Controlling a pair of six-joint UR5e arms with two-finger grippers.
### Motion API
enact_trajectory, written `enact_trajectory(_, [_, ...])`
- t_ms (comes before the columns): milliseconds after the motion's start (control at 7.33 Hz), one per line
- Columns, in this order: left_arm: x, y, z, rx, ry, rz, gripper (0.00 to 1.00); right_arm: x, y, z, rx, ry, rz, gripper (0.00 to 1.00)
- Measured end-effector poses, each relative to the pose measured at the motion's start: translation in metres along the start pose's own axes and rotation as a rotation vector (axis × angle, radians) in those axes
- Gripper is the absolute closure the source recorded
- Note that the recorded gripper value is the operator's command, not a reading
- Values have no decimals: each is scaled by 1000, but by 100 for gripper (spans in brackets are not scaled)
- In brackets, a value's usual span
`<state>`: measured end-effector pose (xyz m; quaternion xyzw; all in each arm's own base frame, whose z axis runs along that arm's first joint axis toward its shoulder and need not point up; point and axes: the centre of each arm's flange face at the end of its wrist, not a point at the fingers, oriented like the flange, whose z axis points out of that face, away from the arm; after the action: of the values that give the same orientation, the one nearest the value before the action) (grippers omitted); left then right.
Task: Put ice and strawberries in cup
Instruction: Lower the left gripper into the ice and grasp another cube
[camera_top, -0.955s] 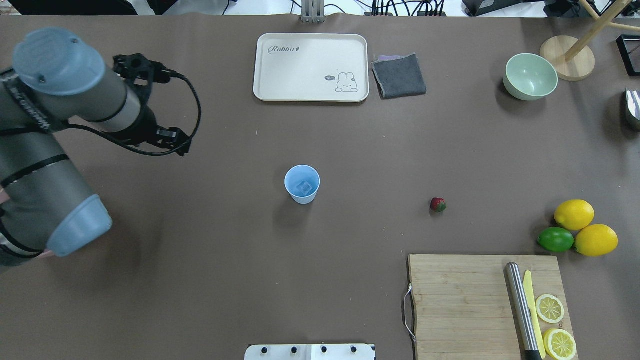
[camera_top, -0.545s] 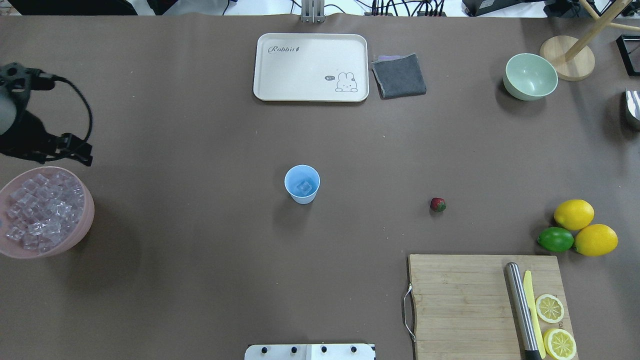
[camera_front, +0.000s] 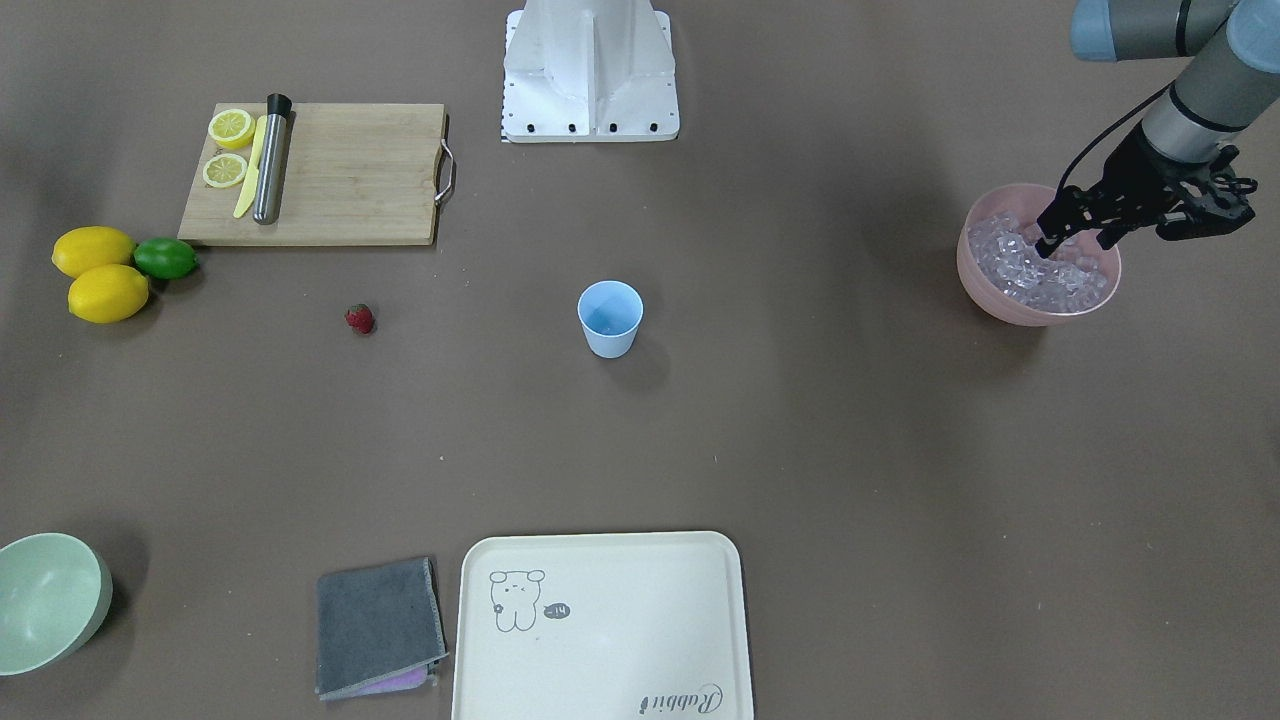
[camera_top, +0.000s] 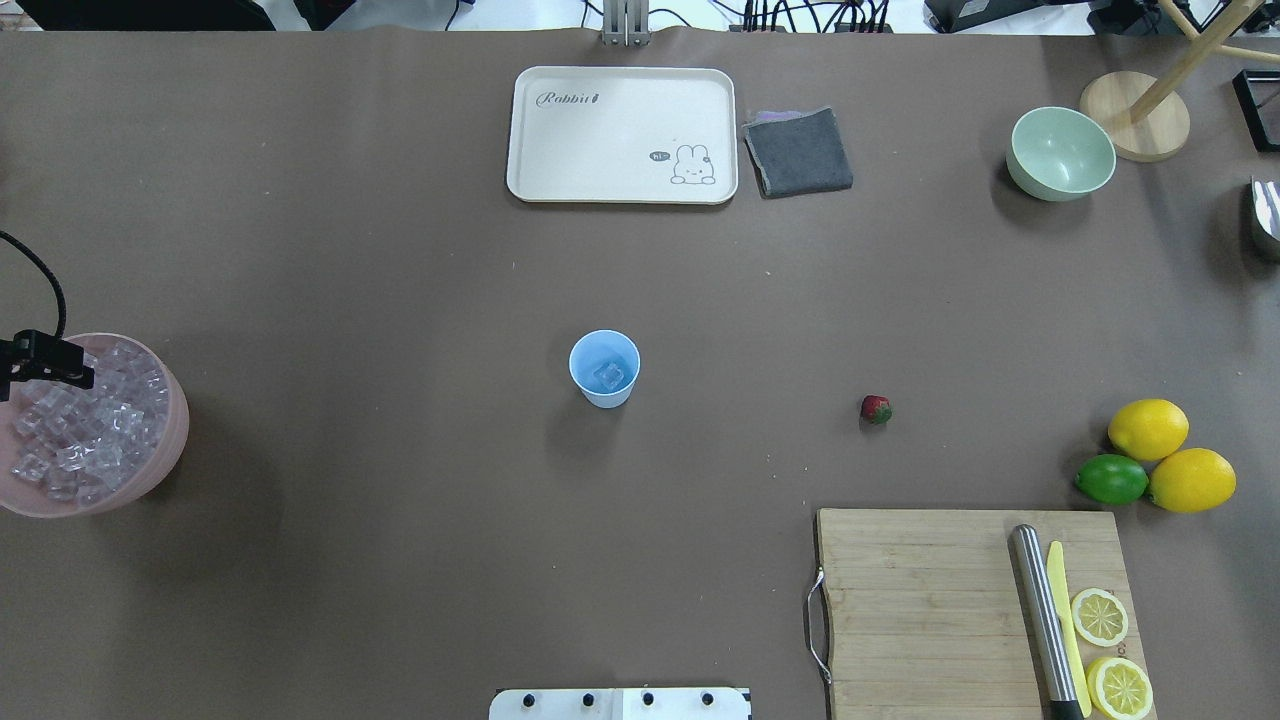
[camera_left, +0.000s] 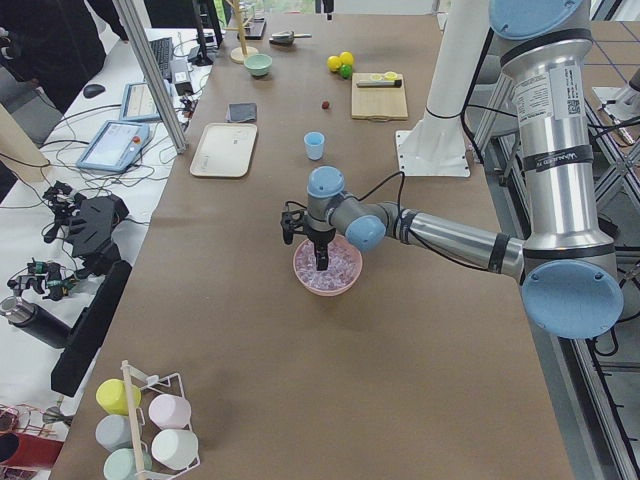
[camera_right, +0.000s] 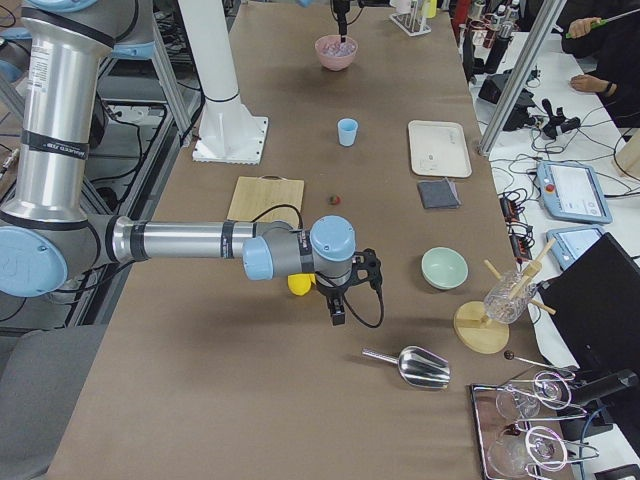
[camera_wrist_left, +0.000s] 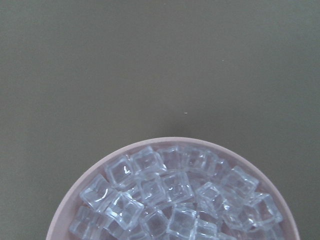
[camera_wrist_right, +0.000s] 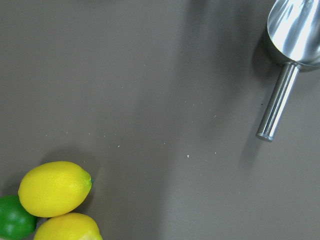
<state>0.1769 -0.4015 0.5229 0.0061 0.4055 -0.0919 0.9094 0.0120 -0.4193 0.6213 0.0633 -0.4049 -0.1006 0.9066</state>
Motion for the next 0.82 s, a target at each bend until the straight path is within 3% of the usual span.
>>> enact_trajectory(818, [21,25,32,-2,-14,-39,30,1,1,2,-5,-4,7,0])
